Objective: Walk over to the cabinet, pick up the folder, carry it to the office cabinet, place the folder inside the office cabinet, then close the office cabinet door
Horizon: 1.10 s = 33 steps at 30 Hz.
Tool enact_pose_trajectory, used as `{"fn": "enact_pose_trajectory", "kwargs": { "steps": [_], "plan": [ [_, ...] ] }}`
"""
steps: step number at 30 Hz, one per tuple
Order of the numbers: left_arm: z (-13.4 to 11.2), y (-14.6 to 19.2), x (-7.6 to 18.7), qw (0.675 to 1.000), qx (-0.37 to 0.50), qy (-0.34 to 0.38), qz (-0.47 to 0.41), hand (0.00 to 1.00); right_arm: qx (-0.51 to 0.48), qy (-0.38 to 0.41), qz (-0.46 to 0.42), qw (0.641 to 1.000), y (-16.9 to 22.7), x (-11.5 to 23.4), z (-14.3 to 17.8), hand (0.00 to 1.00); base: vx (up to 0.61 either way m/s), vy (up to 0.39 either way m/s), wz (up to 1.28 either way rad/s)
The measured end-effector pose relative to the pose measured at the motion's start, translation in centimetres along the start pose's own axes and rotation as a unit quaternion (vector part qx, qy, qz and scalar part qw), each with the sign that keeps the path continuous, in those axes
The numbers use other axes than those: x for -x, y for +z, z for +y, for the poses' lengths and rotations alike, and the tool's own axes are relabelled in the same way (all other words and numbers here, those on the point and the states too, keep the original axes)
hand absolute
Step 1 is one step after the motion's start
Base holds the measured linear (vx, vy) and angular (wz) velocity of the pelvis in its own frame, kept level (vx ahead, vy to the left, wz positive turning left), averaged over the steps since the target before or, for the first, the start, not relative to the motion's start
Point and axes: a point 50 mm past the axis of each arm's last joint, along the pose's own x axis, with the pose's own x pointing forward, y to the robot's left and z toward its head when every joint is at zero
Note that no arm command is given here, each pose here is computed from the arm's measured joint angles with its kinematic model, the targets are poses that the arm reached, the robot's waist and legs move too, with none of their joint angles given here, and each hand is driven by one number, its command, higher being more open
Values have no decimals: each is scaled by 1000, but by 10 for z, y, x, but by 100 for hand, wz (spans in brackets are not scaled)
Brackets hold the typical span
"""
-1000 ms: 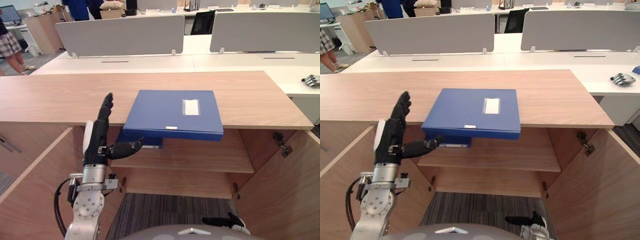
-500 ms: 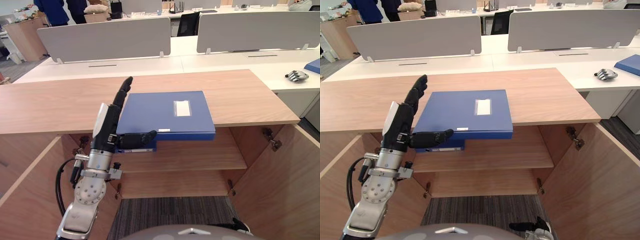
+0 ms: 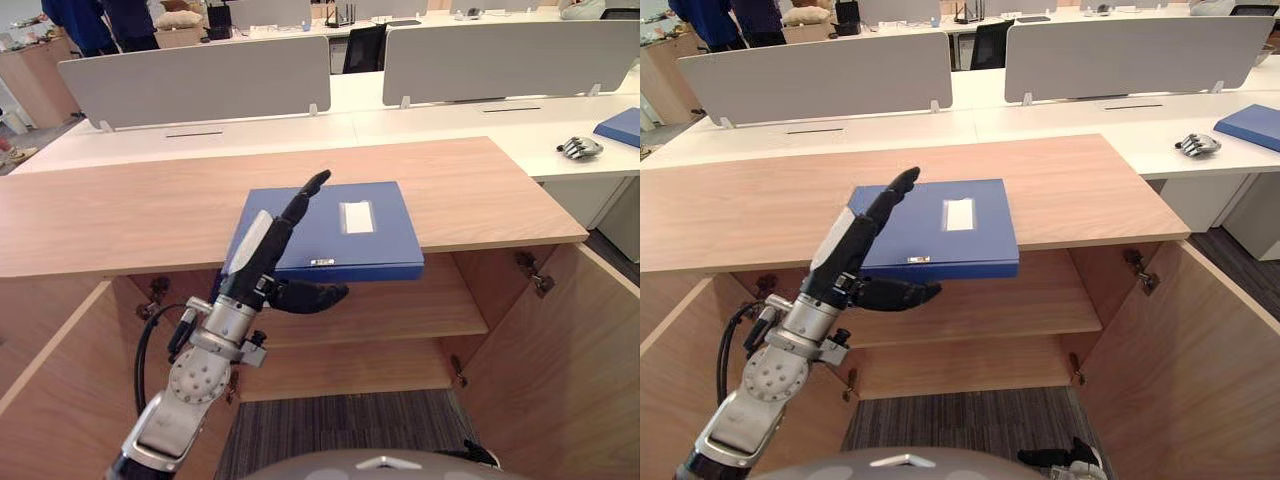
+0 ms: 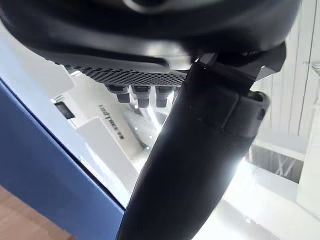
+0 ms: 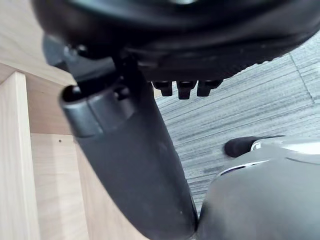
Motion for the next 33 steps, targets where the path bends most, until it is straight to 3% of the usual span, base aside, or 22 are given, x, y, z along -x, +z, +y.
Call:
{"fn": "enact_pose_trajectory", "kwargs": {
  "steps": [14,23,33],
  "plan": [
    [-20,1,-2,993,-103,-59,-20,100,0,0,4,1000,-2,0,1,100,-21,-15,-1],
    [-32,-16,8,977,-174,-126,1,100,3,-1,4,1000,-2,0,0,100,-4,-3,0],
    [-37,-22,6,963,-256,-80,-4,100,18,-1,1,1000,-2,0,3,100,-12,-24,5]
  ]
}}
